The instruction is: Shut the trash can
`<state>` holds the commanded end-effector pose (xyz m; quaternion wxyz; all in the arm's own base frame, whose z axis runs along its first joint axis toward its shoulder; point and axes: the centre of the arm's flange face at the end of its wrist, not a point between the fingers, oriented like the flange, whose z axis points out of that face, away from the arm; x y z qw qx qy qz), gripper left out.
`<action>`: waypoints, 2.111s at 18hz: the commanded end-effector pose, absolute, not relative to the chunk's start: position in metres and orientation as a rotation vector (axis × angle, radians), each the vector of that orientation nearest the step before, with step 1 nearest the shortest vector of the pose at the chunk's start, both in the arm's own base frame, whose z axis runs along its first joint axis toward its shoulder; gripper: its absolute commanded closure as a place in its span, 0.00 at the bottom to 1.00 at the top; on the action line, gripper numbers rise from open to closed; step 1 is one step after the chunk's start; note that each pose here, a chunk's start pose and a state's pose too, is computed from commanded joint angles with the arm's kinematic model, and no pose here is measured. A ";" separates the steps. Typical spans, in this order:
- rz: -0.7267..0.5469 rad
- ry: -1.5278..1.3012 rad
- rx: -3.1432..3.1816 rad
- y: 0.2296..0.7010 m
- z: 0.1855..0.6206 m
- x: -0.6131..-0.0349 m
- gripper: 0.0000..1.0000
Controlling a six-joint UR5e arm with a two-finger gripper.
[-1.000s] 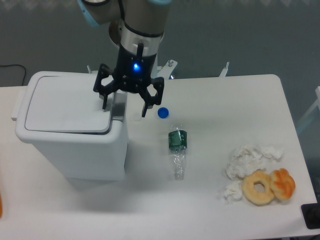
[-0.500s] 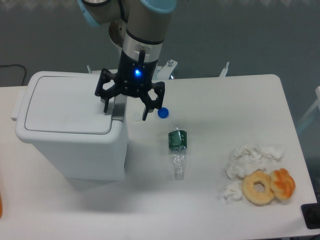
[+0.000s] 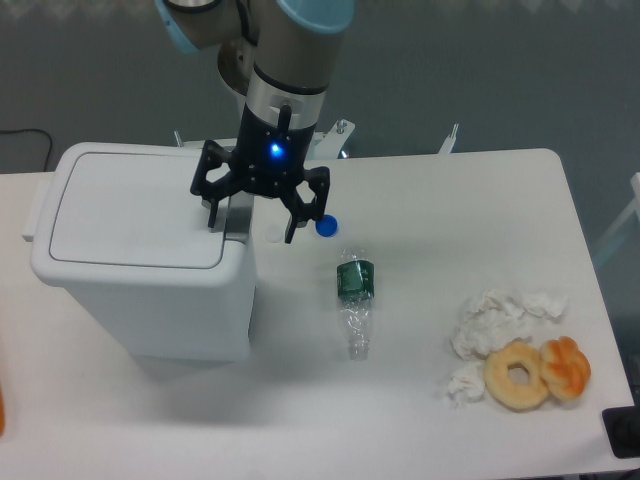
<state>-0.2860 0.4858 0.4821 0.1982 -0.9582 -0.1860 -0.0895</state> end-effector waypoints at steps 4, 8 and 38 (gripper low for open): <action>-0.255 -0.519 -2.683 0.488 0.480 -0.287 0.00; -0.233 -0.489 -2.674 0.489 0.488 -0.289 0.00; 0.141 0.197 -3.107 0.381 0.358 -0.562 0.00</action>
